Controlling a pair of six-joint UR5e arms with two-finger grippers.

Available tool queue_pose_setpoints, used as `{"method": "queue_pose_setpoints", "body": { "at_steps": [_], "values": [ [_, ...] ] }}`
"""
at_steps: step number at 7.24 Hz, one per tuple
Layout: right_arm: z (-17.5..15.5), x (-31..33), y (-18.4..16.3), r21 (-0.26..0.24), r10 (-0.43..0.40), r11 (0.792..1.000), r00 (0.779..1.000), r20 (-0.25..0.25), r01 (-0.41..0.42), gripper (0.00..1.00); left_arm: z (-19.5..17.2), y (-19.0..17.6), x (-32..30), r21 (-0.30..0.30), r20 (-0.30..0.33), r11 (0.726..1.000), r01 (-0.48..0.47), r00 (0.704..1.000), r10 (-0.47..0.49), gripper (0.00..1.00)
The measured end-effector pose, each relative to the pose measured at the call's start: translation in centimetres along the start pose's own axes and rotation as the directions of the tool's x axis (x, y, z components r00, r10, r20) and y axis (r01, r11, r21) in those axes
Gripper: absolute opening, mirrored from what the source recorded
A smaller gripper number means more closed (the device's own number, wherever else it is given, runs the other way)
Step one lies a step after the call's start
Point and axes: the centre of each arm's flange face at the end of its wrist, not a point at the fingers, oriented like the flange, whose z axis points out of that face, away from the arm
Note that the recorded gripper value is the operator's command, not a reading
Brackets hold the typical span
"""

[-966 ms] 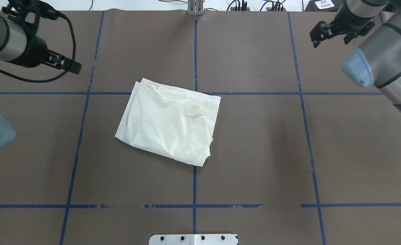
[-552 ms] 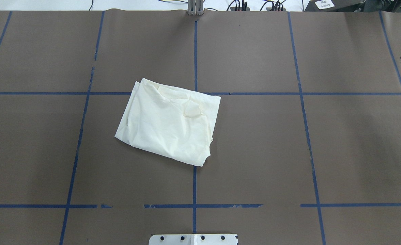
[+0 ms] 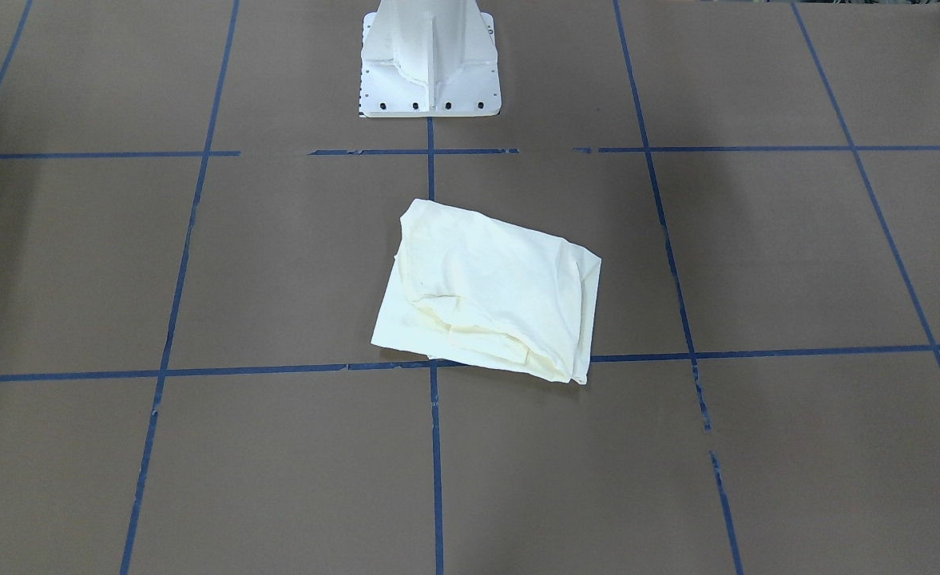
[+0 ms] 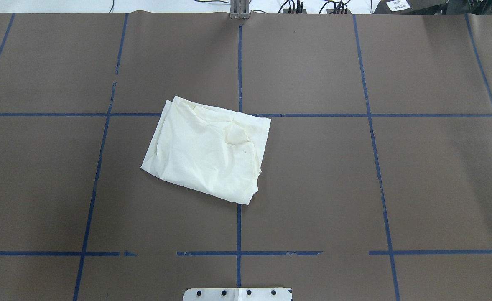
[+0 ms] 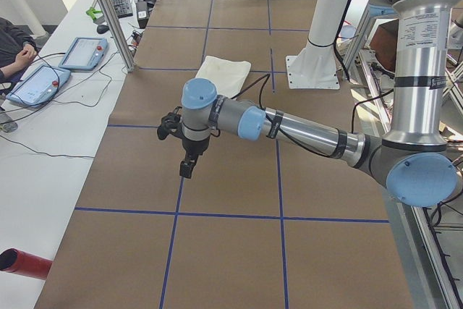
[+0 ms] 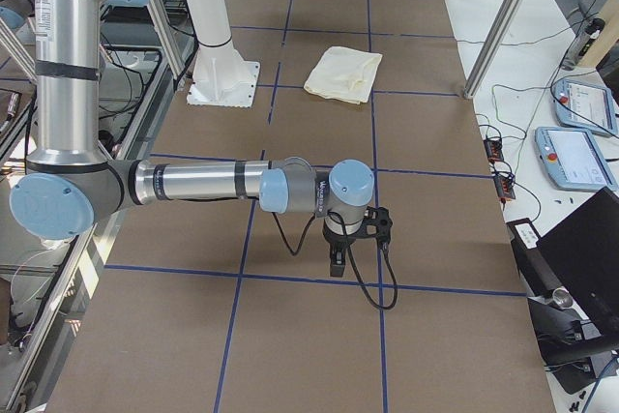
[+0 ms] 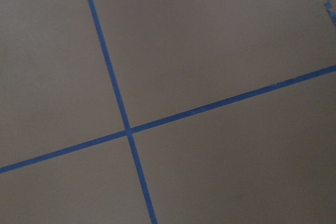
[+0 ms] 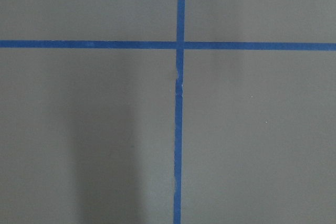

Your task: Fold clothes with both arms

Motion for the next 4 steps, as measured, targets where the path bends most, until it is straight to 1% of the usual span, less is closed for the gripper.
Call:
{"method": "queue_pose_setpoints", "body": {
  "at_steps": [2,4],
  "values": [
    [-0.6,1.3,1.2,0.023,0.014,1.0,1.0,-0.007,-0.013,1.0,0.9,3.3,-2.8,-0.013,-0.012,1.0,0.015,1.0,-0.015,1.0],
    [-0.8,1.6,1.9,0.027,0.018,0.999,1.0,-0.005,-0.018,1.0,1.9,4.5,-3.6,-0.033,-0.017,0.999,0.026,1.0,-0.027,1.0]
  ]
}}
